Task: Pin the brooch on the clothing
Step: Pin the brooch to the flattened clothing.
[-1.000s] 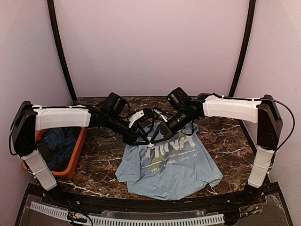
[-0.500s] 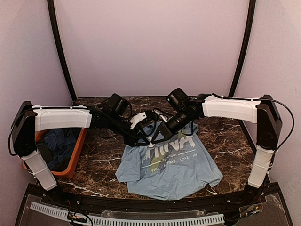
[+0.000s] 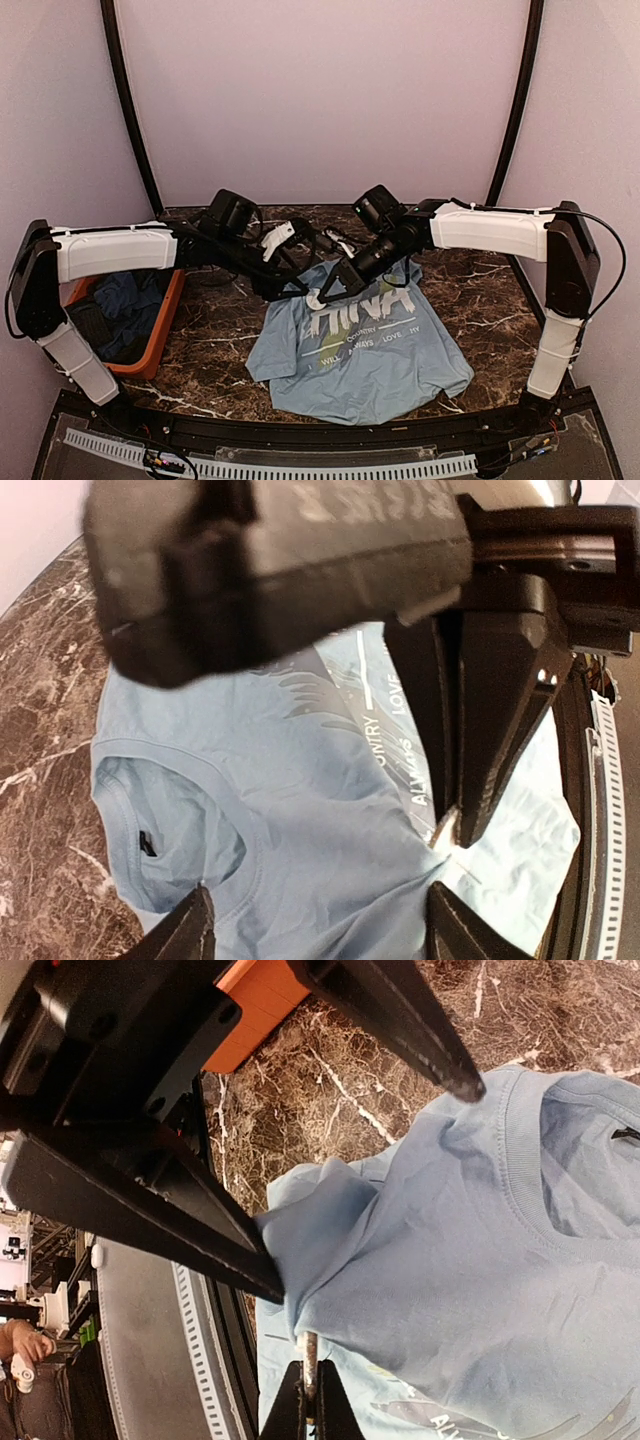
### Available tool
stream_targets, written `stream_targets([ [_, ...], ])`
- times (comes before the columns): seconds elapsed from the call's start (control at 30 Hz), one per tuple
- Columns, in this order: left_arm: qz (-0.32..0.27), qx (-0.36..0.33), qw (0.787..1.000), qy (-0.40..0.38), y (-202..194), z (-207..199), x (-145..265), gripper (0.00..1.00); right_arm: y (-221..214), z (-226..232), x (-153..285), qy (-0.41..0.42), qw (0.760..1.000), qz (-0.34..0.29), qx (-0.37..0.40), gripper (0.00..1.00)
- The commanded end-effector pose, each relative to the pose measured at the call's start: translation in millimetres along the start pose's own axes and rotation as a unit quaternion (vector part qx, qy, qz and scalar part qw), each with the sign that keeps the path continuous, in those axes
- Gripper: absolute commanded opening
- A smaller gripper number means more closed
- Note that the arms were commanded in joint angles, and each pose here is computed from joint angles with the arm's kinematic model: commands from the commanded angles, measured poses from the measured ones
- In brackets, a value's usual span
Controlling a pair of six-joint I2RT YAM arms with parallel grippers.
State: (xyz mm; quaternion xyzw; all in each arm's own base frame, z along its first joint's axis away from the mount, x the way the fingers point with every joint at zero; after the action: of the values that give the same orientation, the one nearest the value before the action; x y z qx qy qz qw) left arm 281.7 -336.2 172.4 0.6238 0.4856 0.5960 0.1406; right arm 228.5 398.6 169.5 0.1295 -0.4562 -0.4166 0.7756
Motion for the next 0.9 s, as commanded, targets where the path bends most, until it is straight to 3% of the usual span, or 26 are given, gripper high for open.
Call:
stream_targets([
  [0.0,-0.027,-0.002,1.0,0.014,12,4,15,0.7,3,15,6,0.018,1.0,-0.005,0.012,0.0],
  [0.47,-0.026,-0.004,0.993,-0.115,10,-34,9,0.76,5,22,8,0.038,0.999,-0.006,0.023,0.0],
  [0.87,0.002,-0.012,0.994,-0.111,-2,-36,-1,0.78,5,30,9,0.056,0.998,-0.001,0.029,0.0],
])
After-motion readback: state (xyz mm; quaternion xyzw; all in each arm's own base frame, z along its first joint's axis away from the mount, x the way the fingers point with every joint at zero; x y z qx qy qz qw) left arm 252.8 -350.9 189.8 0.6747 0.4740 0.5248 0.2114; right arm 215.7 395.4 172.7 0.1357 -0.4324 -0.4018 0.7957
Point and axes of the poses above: each gripper's point midway between its finger pads, its own x axis back along the fingers, its own z axis along the line the jaws close on, y = z × x, the point moved 1 cm from there along x, back along the fingers, and after that the axes turned 9 degrees about x, right-handed, at the moved point
